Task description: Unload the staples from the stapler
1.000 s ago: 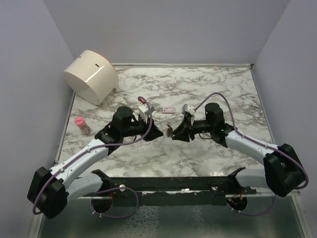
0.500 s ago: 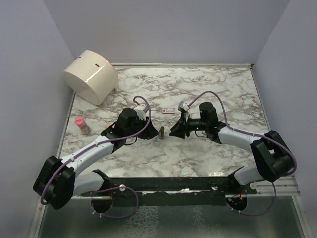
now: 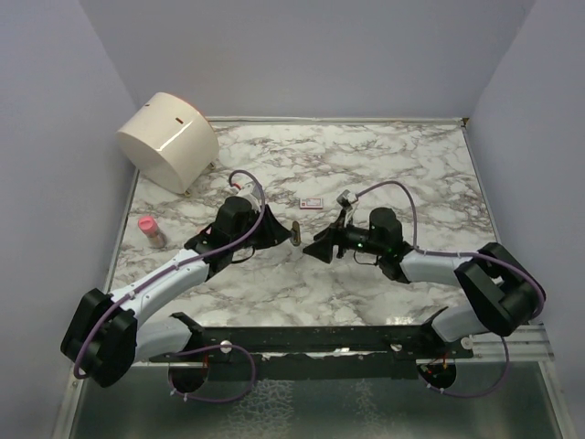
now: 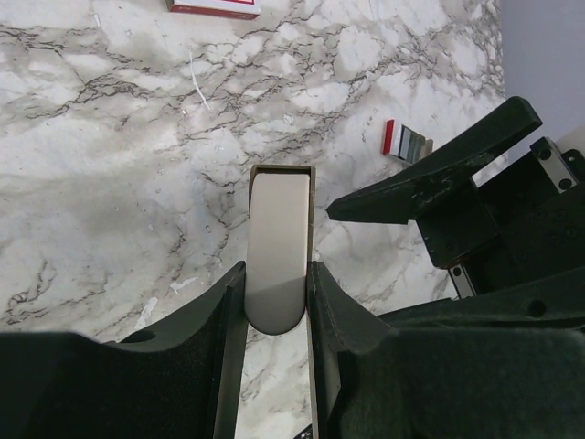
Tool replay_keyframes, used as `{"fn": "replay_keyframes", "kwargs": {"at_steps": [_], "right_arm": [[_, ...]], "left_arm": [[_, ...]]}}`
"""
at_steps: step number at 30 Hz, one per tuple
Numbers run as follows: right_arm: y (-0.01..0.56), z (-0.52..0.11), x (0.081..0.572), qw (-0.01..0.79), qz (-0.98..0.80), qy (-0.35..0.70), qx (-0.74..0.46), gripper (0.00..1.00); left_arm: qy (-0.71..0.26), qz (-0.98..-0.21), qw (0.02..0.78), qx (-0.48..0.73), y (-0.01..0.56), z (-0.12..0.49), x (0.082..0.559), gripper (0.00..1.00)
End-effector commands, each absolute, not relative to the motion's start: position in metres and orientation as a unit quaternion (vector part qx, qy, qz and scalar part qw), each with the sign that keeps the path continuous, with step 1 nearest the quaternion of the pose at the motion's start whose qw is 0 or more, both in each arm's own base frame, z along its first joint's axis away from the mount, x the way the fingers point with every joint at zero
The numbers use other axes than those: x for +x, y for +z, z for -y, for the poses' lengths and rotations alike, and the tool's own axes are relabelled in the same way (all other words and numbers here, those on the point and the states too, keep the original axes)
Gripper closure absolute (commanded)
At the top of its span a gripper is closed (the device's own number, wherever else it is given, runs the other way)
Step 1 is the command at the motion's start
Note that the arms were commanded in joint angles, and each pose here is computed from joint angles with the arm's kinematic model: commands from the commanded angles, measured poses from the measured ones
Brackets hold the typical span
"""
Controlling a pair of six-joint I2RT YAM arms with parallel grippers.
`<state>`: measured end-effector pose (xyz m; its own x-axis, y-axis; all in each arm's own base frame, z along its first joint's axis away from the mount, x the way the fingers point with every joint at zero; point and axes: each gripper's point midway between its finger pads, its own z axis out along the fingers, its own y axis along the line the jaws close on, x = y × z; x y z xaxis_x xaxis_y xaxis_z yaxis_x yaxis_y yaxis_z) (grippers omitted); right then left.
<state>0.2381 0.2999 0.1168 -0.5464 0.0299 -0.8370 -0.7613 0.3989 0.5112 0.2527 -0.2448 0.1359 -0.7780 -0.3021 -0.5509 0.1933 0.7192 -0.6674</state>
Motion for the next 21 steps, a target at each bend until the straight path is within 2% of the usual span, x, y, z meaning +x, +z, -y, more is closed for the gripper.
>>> {"fn": "replay_keyframes", "kwargs": {"at_steps": [1, 6, 12, 14, 21], "right_arm": [[0.133, -0.318, 0.250, 0.457, -0.693, 0.484, -0.278, 0.32], [0.125, -0.333, 0.249, 0.487, -0.653, 0.456, -0.360, 0.42], [0.124, -0.334, 0.262, 0.505, -0.650, 0.428, -0.374, 0.54], [0.120, -0.336, 0.267, 0.501, -0.657, 0.418, -0.377, 0.60], [0.113, -0.341, 0.276, 0.497, -0.661, 0.405, -0.390, 0.62]], "left_arm": [[-0.411, -0.846, 0.336, -0.055, 0.158, 0.255, 0.258, 1.00], [-0.435, -0.837, 0.330, -0.050, 0.158, 0.260, 0.252, 1.00], [-0.437, -0.836, 0.330, -0.037, 0.156, 0.259, 0.247, 1.00], [-0.438, -0.835, 0.331, -0.032, 0.157, 0.259, 0.245, 1.00], [-0.447, -0.829, 0.335, -0.025, 0.162, 0.259, 0.241, 1.00]]}}
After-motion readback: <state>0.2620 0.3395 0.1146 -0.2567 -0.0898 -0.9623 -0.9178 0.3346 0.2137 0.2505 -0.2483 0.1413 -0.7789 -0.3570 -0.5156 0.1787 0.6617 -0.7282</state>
